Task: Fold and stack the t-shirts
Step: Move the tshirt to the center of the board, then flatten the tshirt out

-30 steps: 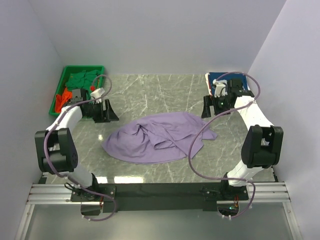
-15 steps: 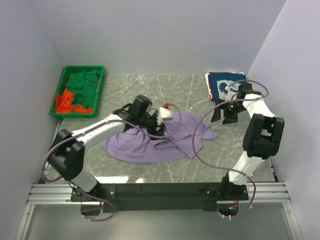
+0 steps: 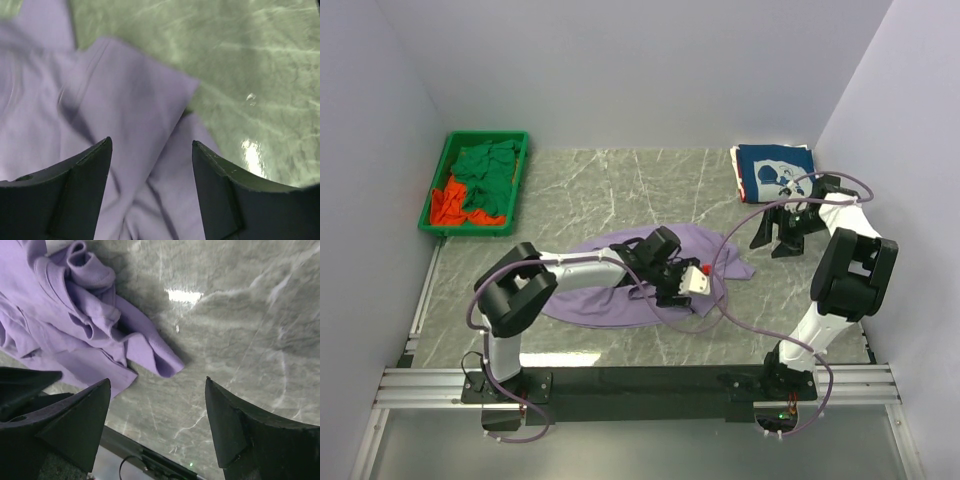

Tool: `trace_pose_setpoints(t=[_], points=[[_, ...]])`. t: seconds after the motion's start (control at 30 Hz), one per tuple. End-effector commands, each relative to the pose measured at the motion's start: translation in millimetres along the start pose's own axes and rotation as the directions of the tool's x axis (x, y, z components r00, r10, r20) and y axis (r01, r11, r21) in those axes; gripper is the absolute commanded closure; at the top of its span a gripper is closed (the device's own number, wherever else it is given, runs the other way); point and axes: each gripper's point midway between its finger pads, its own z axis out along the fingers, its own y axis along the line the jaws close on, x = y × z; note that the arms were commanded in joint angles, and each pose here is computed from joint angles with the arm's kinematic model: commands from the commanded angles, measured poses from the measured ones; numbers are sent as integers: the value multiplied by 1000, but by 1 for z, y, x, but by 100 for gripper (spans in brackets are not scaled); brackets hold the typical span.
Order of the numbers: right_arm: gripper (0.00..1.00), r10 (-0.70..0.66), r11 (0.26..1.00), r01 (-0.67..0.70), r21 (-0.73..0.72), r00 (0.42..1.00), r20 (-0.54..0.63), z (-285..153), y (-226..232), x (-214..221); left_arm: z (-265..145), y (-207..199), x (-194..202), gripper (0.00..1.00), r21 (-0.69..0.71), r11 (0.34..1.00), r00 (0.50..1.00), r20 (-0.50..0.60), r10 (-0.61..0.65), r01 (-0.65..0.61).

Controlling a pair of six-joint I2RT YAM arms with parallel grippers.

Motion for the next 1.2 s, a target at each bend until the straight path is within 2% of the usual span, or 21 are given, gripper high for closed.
trace_pose_setpoints(t=[0.0,0.17,0.3,0.37,0.6,0.67,0.83,0.97,1.03,1.07,1.13,1.17], points=[[18,-6,1000,7,-14,999,33,-14,12,1,12,12,-25,31,-20,988,987,54,153,-152],[18,-3,1000,3,-11,999,36,-17,13,2,21,13,-18,41,-5,986,986,38,165,-165],[18,-1,1000,1,-4,999,40,-18,13,2,27,17,-14,67,-9,985,985,29,172,-172],[18,-1,1000,1,0,999,36,-19,12,2,28,16,-14,72,-4,985,985,29,171,-171],[18,-13,1000,13,3,999,42,-20,12,-2,13,28,-33,99,-30,992,989,83,124,-122],[18,-12,1000,12,1,999,40,-19,12,-2,4,34,-42,99,-40,995,988,117,97,-92],[19,-14,1000,15,-12,998,57,-20,15,-7,-51,81,-71,99,-129,990,972,231,-30,62],[16,-18,1000,20,-24,996,85,-23,18,-14,-121,138,-84,99,-231,941,926,343,-159,248],[16,-14,999,18,-37,995,97,-24,22,-17,-171,178,-72,99,-327,885,901,387,-194,331],[15,-15,999,20,-49,995,102,-24,24,-19,-200,199,-51,99,-373,832,876,413,-248,411],[15,-18,998,24,-51,994,105,-25,26,-20,-236,224,-26,99,-452,756,858,429,-282,474],[15,-24,998,30,-58,995,93,-22,29,-18,-266,241,11,99,-520,667,837,440,-327,534]])
